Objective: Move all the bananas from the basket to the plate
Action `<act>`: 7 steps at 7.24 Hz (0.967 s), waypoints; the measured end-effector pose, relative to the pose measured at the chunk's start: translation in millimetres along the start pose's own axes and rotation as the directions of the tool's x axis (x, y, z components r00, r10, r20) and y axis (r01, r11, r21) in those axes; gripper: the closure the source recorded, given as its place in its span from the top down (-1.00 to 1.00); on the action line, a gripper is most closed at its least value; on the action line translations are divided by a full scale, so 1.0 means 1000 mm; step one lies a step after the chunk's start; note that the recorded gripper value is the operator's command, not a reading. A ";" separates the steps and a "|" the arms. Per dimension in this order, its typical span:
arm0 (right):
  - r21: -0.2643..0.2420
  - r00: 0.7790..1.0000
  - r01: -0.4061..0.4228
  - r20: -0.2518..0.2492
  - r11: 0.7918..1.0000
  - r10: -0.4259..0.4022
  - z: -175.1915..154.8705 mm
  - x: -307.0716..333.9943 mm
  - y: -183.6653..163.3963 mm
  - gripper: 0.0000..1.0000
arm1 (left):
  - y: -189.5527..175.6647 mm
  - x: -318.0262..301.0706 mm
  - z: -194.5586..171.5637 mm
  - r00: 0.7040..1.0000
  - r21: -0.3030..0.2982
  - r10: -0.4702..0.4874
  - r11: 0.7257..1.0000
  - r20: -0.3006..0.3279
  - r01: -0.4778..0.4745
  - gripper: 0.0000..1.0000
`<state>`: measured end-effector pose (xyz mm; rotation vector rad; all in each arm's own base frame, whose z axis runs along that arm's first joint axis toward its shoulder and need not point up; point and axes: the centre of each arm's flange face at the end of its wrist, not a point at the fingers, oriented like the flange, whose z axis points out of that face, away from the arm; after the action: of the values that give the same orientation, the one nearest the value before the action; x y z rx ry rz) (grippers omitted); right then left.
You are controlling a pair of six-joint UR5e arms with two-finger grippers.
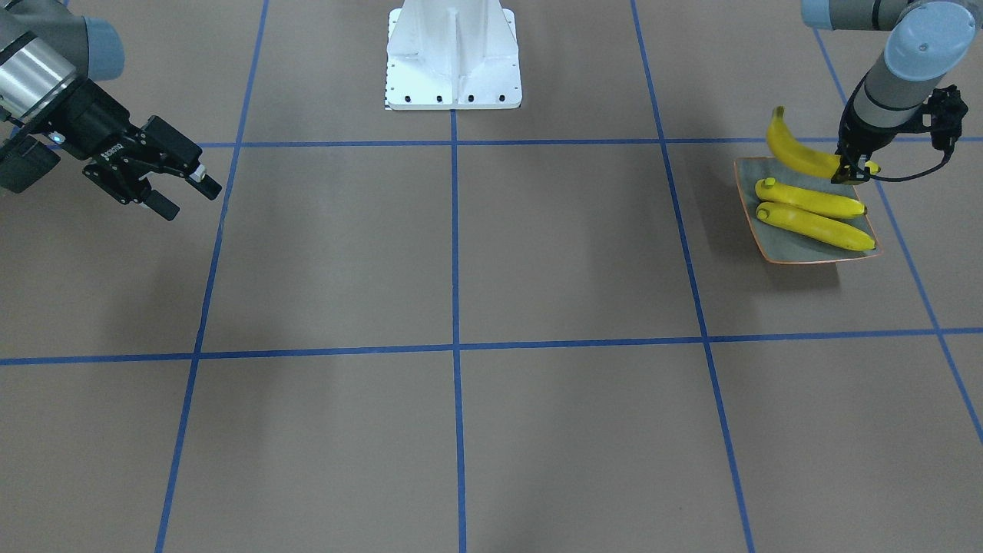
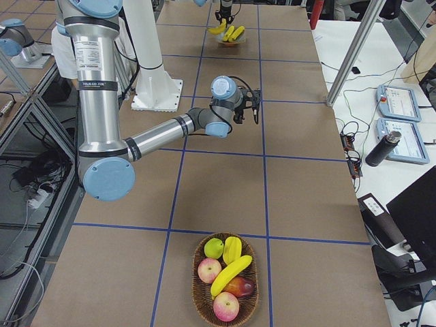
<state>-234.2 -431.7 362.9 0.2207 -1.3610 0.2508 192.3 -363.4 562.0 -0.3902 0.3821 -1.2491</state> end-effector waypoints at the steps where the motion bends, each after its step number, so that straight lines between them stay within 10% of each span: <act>1: 0.000 1.000 0.000 0.000 1.000 0.000 -0.001 0.001 0.001 1.00 | -0.001 -0.001 0.002 1.000 0.000 0.003 1.000 -0.002 -0.003 -0.50; 3: 0.000 1.000 0.001 0.002 1.000 -0.001 -0.002 0.002 0.001 1.00 | -0.002 0.002 0.005 1.000 -0.003 0.003 1.000 -0.007 -0.003 -0.50; 4: 0.001 1.000 0.001 0.002 1.000 -0.001 -0.002 0.001 0.001 1.00 | -0.002 0.004 0.008 1.000 -0.003 0.005 1.000 -0.005 -0.005 0.97; 7: 0.004 1.000 0.006 0.011 1.000 -0.006 -0.009 -0.002 0.003 1.00 | -0.003 0.005 0.012 1.000 -0.002 0.006 1.000 0.001 -0.006 1.00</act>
<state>-227.0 -425.9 359.4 0.2294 -1.3702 0.2474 197.2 -368.1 573.2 -0.3916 0.3834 -1.2428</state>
